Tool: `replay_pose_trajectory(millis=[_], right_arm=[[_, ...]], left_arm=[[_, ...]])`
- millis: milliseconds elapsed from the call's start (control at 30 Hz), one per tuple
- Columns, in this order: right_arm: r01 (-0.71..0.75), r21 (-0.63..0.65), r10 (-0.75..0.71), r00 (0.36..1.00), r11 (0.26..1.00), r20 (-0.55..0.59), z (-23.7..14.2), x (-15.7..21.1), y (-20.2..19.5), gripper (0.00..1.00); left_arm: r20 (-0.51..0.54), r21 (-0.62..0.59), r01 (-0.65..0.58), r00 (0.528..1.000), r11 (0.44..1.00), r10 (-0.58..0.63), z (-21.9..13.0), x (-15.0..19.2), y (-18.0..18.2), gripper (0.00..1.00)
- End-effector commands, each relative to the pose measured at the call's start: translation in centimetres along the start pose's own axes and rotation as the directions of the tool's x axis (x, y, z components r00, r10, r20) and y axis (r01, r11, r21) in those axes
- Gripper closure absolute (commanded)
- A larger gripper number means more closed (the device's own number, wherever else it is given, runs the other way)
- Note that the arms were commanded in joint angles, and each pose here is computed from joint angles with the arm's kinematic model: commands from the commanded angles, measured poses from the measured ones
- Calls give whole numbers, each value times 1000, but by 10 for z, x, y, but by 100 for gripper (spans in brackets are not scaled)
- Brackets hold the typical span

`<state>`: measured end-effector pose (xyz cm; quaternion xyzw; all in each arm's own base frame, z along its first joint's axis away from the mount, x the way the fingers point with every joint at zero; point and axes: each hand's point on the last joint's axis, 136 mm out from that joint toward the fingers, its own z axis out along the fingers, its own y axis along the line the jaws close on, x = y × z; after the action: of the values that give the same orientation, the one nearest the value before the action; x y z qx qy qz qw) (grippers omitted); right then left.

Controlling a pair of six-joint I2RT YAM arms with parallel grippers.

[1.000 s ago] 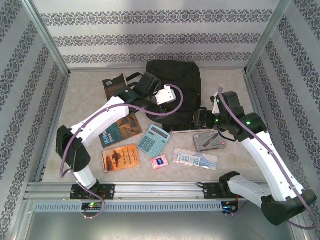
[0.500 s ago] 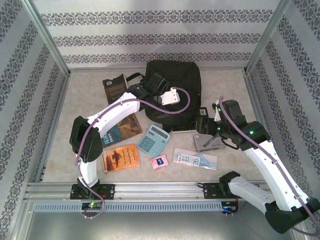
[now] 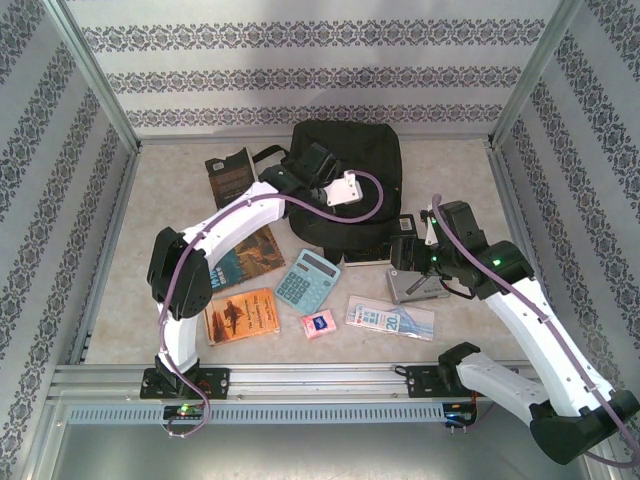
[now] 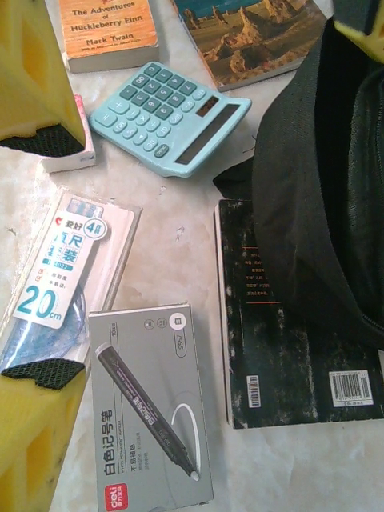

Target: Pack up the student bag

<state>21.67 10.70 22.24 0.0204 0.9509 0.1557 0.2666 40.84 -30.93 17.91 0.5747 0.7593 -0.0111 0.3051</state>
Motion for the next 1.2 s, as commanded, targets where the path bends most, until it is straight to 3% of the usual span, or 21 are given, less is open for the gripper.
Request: replay_pose_trajectory(millis=[0, 133, 233, 367, 500, 633, 967, 1067, 1167], right_arm=[[24, 18, -24, 1000, 1000, 12, -2, -3, 0, 31], [1, 52, -2, 1000, 999, 23, -4, -8, -5, 32], [-74, 39, 73, 997, 997, 31, -2, -17, -4, 32], [-224, -31, 225, 974, 974, 22, 9, -35, 4, 34], [-429, -153, 437, 899, 890, 22, 36, -64, 14, 39], [-559, -233, 575, 818, 796, 0, 71, -88, 26, 47], [-597, -185, 603, 797, 780, -31, 141, -122, 51, 58], [-635, -157, 640, 768, 756, -24, 158, -127, 47, 63], [-649, -149, 655, 755, 746, -6, 166, -133, 45, 65]], left_arm=[[25, -8, 37, 999, 999, -36, 0, -6, 12, 100], [116, -110, 177, 980, 978, -164, -19, -30, 42, 100], [220, -165, 314, 936, 935, -275, -42, -50, 66, 100], [317, -96, 391, 884, 916, -344, -67, -72, 68, 100], [359, 9, 373, 865, 928, -351, -80, -83, 51, 100], [351, 28, 379, 863, 925, -364, -75, -75, 51, 100], [316, 136, 345, 873, 929, -371, -54, -67, 29, 100], [288, 144, 333, 887, 932, -362, -44, -61, 25, 94], [253, 142, 326, 901, 935, -352, -33, -55, 23, 73]])
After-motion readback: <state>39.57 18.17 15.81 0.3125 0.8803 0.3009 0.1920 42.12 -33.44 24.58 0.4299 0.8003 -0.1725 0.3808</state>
